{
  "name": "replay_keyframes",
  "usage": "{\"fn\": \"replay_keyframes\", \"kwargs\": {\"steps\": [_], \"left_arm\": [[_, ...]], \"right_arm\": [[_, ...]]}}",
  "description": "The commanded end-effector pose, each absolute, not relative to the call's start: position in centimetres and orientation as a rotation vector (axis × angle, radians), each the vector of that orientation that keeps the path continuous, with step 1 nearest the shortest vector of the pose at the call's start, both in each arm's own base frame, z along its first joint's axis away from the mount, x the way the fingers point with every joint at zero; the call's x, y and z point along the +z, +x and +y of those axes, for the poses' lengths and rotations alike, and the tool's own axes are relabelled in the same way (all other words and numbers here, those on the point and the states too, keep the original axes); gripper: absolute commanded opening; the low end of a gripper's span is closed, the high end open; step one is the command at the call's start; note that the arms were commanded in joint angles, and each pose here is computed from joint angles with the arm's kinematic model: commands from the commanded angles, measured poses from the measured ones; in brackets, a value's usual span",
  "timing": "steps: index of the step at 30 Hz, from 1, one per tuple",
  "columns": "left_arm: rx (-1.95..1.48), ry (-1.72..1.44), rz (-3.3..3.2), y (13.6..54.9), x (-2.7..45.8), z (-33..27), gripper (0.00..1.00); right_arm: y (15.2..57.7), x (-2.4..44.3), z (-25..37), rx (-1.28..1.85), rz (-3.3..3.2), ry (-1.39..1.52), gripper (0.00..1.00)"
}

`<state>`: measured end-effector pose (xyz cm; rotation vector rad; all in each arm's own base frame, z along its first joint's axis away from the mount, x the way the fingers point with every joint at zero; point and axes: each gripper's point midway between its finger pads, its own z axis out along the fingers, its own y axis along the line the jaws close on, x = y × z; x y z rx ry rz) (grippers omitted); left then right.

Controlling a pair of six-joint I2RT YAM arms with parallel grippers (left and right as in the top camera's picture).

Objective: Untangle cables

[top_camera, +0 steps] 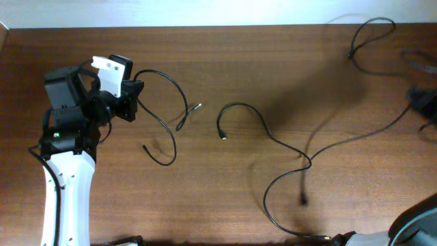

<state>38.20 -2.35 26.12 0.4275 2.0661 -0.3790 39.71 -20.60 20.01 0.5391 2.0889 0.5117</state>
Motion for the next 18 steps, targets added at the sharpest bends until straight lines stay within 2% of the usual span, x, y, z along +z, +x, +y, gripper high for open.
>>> {"fn": "replay_keyframes", "kwargs": {"steps": [1,3,5,7,11,16,17,18], "left_arm": [[-0.385,0.455,2.041,38.0,26.8,-2.7,0.0],[-0.385,0.455,2.041,38.0,26.8,-2.7,0.0],[-0.385,0.455,2.041,38.0,26.8,-2.7,0.0],[-0.384,0.455,2.041,38.0,26.8,-2.7,0.0],[-0.384,0.455,2.041,38.0,26.8,-2.7,0.0],[-0.385,0.455,2.041,38.0,26.8,-2.7,0.0],[-0.385,0.455,2.041,38.0,26.8,-2.7,0.0],[-0.385,0.454,2.042,38.0,26.8,-2.7,0.0]], "right_arm": [[40.0,32.8,-21.2,0.383,1.9,0.402,0.04],[39.0,38.3,-22.9,0.264,1.822,0.39,0.04],[37.1,40.9,-26.2,0.115,1.781,0.475,0.04],[34.1,41.5,-30.5,-0.055,1.751,0.624,0.04],[26.3,36.8,-39.2,-0.25,1.656,1.185,0.04],[24.7,29.3,-41.8,-0.201,1.754,1.413,0.04],[25.0,27.7,-41.7,-0.164,1.787,1.435,0.15],[25.3,26.9,-41.5,-0.13,1.807,1.443,0.5]]}}
